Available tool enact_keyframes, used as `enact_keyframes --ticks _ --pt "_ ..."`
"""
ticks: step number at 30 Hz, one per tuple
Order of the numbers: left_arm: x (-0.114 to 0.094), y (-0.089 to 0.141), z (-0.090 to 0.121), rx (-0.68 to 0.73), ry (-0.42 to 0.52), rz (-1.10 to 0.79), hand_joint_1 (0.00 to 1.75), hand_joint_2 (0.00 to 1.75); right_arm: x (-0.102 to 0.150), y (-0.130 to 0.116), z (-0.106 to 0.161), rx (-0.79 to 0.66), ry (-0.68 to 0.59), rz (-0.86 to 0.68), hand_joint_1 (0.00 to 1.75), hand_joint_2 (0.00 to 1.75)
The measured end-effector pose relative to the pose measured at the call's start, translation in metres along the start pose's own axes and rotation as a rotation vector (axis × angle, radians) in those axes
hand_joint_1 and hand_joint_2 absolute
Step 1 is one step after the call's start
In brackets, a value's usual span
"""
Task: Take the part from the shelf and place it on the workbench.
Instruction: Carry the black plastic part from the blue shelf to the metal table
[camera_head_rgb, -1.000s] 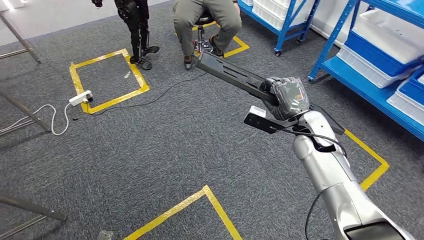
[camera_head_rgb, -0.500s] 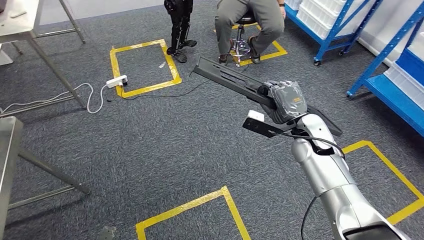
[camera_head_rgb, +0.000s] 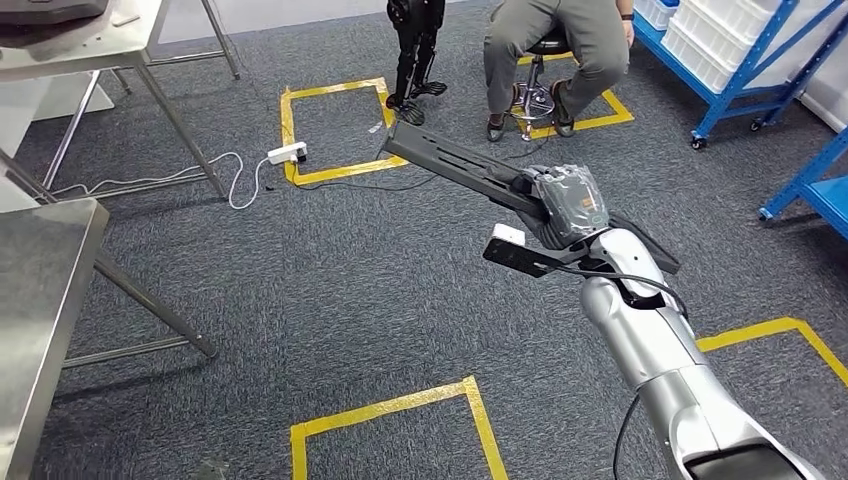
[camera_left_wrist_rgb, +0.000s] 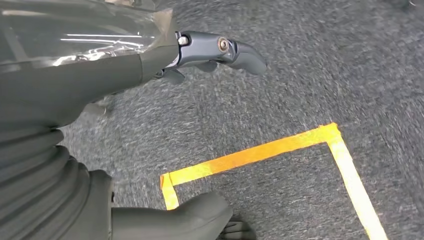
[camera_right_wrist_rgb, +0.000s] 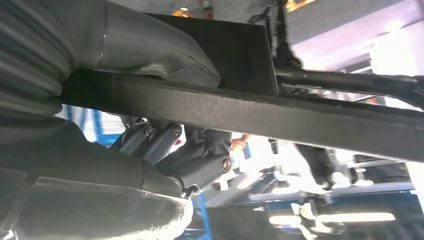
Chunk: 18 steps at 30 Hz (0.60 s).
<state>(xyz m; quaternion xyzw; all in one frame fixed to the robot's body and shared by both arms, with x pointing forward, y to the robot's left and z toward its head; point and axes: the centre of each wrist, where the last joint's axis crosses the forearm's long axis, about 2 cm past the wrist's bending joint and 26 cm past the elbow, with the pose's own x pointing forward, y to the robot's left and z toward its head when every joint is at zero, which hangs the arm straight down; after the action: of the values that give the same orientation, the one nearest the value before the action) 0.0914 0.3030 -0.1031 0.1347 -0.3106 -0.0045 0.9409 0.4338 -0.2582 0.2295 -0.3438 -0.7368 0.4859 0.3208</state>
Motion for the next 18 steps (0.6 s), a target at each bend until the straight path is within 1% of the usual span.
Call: enact_keyframes --ticks 4,12,18 --pt "-0.0025 -0.0003 0.0013 -0.001 0.003 -0.002 0.0 1.75 0.001 0.0034 -0.0001 0.01 0.0 -0.004 1.75 1.75" --pt "-0.0031 0.0 0.0015 -0.002 -0.003 -0.007 0.0 1.75 0.0009 0.0014 -0.0021 -0.001 0.001 -0.004 1.75 1.75" --pt "-0.0004 -0.0005 0.0003 -0.008 -0.012 -0.014 0.0 1.75 -0.0065 0.0071 0.0076 0.022 0.021 0.0 1.75 1.75"
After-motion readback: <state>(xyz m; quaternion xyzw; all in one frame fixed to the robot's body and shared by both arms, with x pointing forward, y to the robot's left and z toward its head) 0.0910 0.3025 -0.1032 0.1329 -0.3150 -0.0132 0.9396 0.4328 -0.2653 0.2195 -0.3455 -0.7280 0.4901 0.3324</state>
